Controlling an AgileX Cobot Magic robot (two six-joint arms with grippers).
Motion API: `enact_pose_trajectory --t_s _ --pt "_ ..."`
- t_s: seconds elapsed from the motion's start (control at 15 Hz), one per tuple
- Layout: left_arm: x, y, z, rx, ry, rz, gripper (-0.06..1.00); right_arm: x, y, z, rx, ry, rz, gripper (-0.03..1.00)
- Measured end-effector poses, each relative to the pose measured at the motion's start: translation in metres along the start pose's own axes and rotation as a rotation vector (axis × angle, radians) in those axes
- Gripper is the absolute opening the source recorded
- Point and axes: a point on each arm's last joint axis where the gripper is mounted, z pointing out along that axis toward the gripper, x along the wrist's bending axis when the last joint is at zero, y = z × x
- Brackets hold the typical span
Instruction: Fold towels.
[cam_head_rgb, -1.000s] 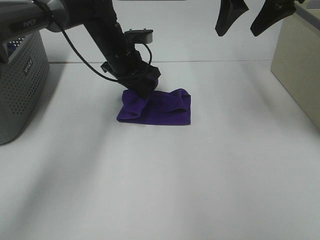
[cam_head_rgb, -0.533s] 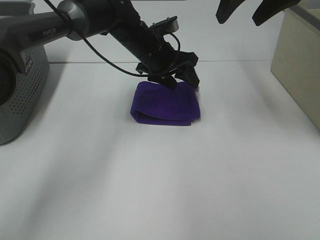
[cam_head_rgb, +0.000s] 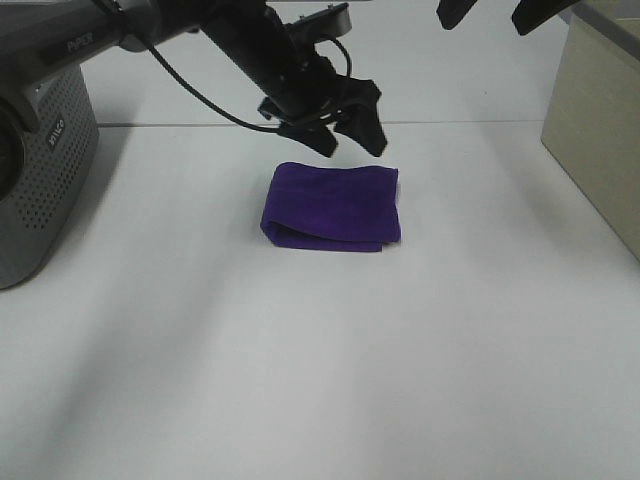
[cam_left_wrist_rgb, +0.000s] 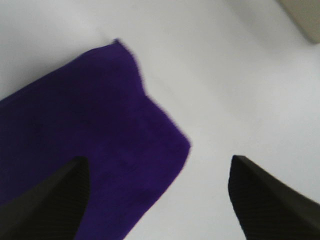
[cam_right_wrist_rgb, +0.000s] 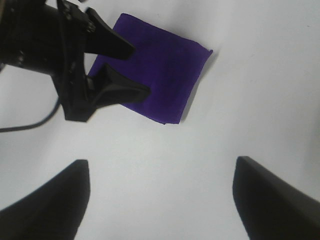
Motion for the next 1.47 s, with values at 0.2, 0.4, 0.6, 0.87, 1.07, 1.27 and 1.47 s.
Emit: enact_pose_trajectory --t_s 0.2,0.4,0.6,0.87,1.07,1.27,1.47 --pt "0.04 0.009 -0.045 -0.024 0.296 -0.085 0.74 -0.001 -0.002 -0.012 -0.024 -0.048 0.007 0.77" --pt "0.059 0.013 -0.079 -0.069 0.399 -0.136 0.75 -0.006 -0.003 -0.021 -0.039 -0.121 0.035 0.77" --pt "0.105 -0.011 -0.149 -0.057 0.529 -0.257 0.75 -0.019 -0.007 -0.038 -0.072 -0.152 0.082 0.77" --pt "0.095 -0.046 -0.245 -0.085 0.599 -0.276 0.75 -0.02 -0.031 -0.045 -0.037 -0.171 0.087 0.77" --pt "0.058 -0.069 -0.293 -0.134 0.62 -0.278 0.75 -0.012 -0.061 -0.069 -0.056 -0.169 0.118 0.77" --pt "0.026 -0.107 -0.319 -0.136 0.632 -0.304 0.75 -0.002 -0.104 -0.096 -0.085 -0.166 0.133 0.77" --pt "-0.025 -0.171 -0.343 -0.154 0.623 -0.305 0.75 0.006 -0.167 -0.118 -0.119 -0.164 0.127 0.77"
